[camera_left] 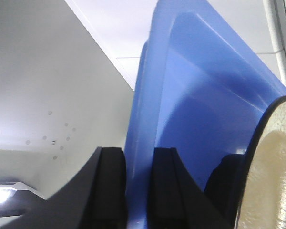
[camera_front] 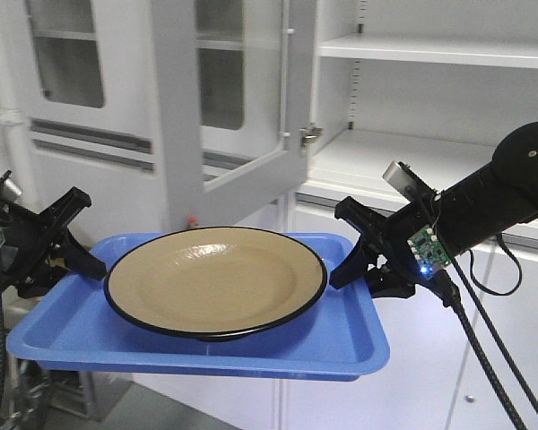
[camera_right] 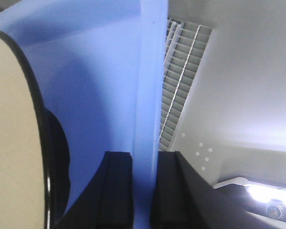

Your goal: Place disk in tray to left cabinet

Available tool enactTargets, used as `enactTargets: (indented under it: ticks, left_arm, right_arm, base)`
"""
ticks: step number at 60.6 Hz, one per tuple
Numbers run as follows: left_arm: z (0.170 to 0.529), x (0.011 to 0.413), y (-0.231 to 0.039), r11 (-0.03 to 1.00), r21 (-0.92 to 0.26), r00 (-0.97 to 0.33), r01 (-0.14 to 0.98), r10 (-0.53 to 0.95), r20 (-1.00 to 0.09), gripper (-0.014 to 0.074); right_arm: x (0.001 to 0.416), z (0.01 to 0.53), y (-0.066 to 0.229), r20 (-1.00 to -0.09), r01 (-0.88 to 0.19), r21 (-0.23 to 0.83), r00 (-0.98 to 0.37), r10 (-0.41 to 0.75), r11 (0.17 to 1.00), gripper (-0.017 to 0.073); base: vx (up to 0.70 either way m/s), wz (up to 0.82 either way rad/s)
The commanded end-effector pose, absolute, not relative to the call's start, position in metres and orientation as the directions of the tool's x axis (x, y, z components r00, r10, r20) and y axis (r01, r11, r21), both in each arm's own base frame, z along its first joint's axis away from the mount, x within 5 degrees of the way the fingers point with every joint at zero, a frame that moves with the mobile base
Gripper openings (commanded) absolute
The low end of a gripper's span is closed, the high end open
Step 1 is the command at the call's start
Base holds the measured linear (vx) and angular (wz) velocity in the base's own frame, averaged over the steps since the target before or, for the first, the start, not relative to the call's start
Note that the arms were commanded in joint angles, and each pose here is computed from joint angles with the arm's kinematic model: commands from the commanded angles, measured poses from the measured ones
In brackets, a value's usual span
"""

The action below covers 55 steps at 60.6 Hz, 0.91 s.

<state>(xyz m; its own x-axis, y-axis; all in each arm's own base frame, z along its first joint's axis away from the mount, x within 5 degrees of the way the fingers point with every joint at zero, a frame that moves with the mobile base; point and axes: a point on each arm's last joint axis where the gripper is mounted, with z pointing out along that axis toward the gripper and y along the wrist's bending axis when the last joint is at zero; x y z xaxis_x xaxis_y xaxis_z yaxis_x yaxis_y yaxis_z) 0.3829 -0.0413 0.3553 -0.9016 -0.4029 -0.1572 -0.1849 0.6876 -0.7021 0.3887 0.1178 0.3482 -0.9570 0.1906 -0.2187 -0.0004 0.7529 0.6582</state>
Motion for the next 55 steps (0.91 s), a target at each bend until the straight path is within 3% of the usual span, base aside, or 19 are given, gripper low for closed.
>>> enactTargets:
  ticks: [1, 55]
  left_arm:
    - [0.4013, 0.363, -0.0696, 0.494, -0.863, -0.92, -0.108, -0.378, -0.101, -0.0001]
    - [0.4013, 0.363, -0.0696, 0.494, -0.863, -0.92, -0.108, -0.378, -0.101, -0.0001]
  right_arm:
    - [0.3684, 0.3964, 0.1416, -0.232, -0.08, 0.82, -0.952, 0.202, 0.566, -0.0006]
    - [0.3684, 0.3964, 0.1416, -0.232, -0.08, 0.82, -0.952, 0.202, 0.566, -0.0006]
  base:
    - [0.08, -0.42]
    - [0.05, -0.3]
